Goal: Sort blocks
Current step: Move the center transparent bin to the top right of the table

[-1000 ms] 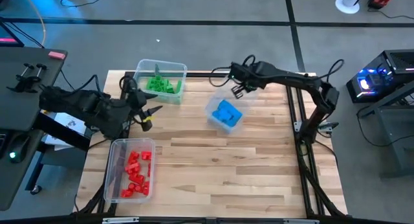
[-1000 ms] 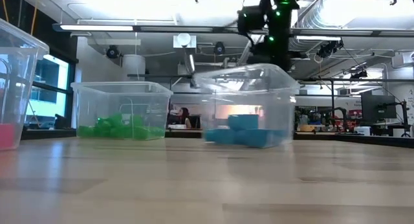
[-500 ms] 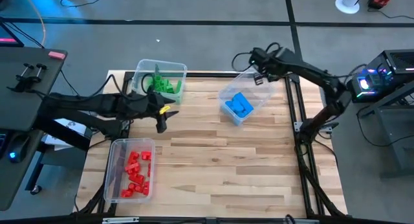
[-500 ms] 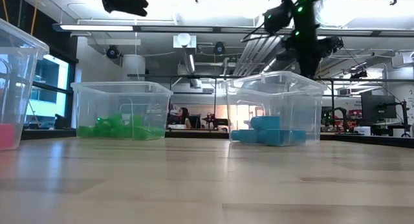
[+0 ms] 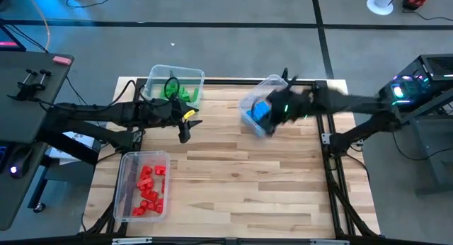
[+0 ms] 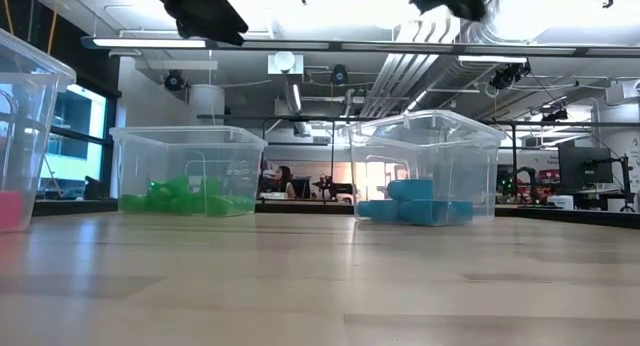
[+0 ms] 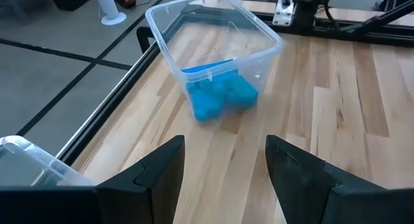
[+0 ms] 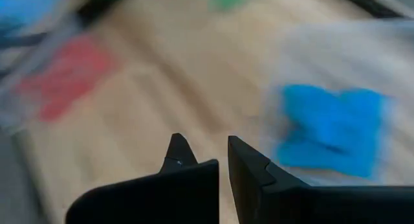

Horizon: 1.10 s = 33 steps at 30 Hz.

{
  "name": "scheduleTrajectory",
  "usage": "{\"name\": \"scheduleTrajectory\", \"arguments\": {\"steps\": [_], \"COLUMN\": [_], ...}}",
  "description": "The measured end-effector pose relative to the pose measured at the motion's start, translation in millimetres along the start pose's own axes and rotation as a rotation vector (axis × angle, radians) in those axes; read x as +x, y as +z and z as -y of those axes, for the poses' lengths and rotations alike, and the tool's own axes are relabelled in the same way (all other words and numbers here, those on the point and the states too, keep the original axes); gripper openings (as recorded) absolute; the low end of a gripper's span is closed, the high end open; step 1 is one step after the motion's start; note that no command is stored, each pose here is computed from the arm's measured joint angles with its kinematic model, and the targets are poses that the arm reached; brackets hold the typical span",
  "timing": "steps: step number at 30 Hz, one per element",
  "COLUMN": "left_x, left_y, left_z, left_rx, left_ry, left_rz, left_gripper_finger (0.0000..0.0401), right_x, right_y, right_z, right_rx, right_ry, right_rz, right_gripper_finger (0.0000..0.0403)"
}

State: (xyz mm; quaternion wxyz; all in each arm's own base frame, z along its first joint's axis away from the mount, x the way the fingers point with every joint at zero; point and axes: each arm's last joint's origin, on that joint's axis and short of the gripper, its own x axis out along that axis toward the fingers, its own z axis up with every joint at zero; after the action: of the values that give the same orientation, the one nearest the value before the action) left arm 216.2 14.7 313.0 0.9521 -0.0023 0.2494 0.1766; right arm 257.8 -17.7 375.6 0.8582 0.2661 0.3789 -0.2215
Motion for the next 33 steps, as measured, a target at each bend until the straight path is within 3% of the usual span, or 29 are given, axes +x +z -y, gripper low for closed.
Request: {"name": "scheduleTrajectory", "arguments": {"steps": [4,8,11,15,25,33], "left_x": [3.9,2.5,-5.9,-20.1,-30.2,-26.7], "left_y": [1.7,7.8,13.4,13.5,12.8,11.6], "left_z": [1.4,5.2,8.8,12.6,24.2,26.3], "left_rx": [-0.022,-0.066,-0.119,-0.190,-0.202,-0.222], "left_ry": [-0.005,-0.137,-0.297,-0.370,-0.287,-0.272], "left_rz": [0.014,0.065,0.110,0.112,0.147,0.130], "left_gripper_finger": [0.0200,0.0200,0.0200,0.0200,0.0200,0.0200], "right_x": [40.1,99.3,127.0,146.3,150.7,147.1], "right_y": [-5.1,-3.3,7.0,20.1,37.1,62.8], "right_z": [-51.4,-62.8,-49.2,-25.7,28.4,88.8], "right_rx": [-0.118,-0.197,-0.228,-0.221,-0.234,-0.156], "right_ry": [0.132,0.036,-0.110,-0.227,-0.422,-0.601], "right_rz": [0.059,0.034,0.031,0.022,-0.073,-0.070], "right_gripper_finger": [0.0000,0.0000,0.0000,0.0000,0.0000,0.0000]}}
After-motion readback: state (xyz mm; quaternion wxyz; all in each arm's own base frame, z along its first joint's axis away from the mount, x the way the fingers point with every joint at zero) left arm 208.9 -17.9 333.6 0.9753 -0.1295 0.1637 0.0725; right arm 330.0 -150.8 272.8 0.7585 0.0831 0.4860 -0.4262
